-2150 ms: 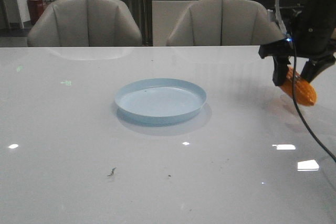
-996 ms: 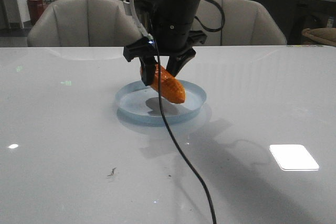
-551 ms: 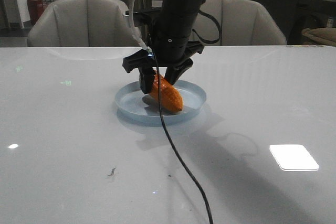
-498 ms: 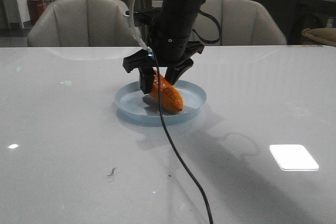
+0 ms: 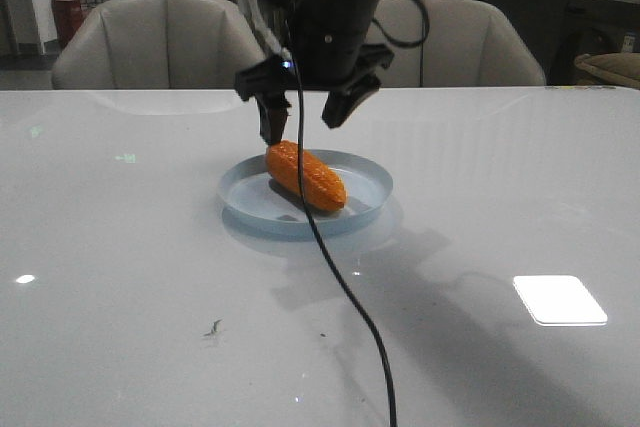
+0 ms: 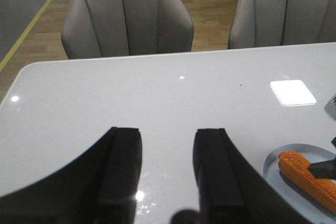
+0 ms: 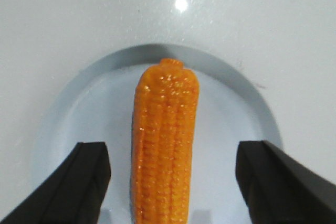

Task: Place corn on plate with both arms
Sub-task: 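Raise the right gripper away from the plate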

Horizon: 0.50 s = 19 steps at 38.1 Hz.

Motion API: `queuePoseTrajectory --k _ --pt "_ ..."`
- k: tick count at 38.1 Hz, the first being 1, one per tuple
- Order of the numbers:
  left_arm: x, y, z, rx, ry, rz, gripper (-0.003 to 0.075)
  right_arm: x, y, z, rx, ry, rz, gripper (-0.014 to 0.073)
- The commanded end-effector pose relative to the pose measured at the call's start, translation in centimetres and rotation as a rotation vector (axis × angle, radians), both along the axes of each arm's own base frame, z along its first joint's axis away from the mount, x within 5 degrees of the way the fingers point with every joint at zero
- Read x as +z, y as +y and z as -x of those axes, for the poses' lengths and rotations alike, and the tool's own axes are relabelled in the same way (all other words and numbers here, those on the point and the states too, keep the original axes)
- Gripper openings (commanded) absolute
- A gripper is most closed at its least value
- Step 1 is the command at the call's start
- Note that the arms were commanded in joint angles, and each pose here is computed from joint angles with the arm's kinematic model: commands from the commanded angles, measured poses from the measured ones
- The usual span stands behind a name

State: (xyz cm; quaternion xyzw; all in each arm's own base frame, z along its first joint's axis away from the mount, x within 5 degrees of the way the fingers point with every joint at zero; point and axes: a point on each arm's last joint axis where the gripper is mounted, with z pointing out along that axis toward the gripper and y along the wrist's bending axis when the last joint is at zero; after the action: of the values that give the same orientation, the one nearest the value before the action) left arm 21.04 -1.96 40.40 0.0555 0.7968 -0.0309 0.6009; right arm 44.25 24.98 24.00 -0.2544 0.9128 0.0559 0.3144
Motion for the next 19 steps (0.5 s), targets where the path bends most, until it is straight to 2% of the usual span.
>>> queuePoseTrajectory --k 1,5,14,19 --pt "2.0 0.1 0.4 0.012 -0.119 0.026 0.0314 9.6 -2.8 1.4 -0.027 -0.201 -0.090 0.0603" --pt "2.0 0.1 0.4 0.012 -0.119 0.026 0.0314 13.8 -5.3 2.7 -0.074 -0.245 -0.132 0.0603" --pt "1.9 0.1 0.5 0.011 -0.112 0.022 0.0314 23.4 -14.0 7.9 -0.224 -0.389 -0.209 0.0603" --pt "1.9 0.1 0.5 0.011 -0.112 0.019 0.0314 26.3 -19.0 11.3 -0.335 -0.438 -0.202 0.0603"
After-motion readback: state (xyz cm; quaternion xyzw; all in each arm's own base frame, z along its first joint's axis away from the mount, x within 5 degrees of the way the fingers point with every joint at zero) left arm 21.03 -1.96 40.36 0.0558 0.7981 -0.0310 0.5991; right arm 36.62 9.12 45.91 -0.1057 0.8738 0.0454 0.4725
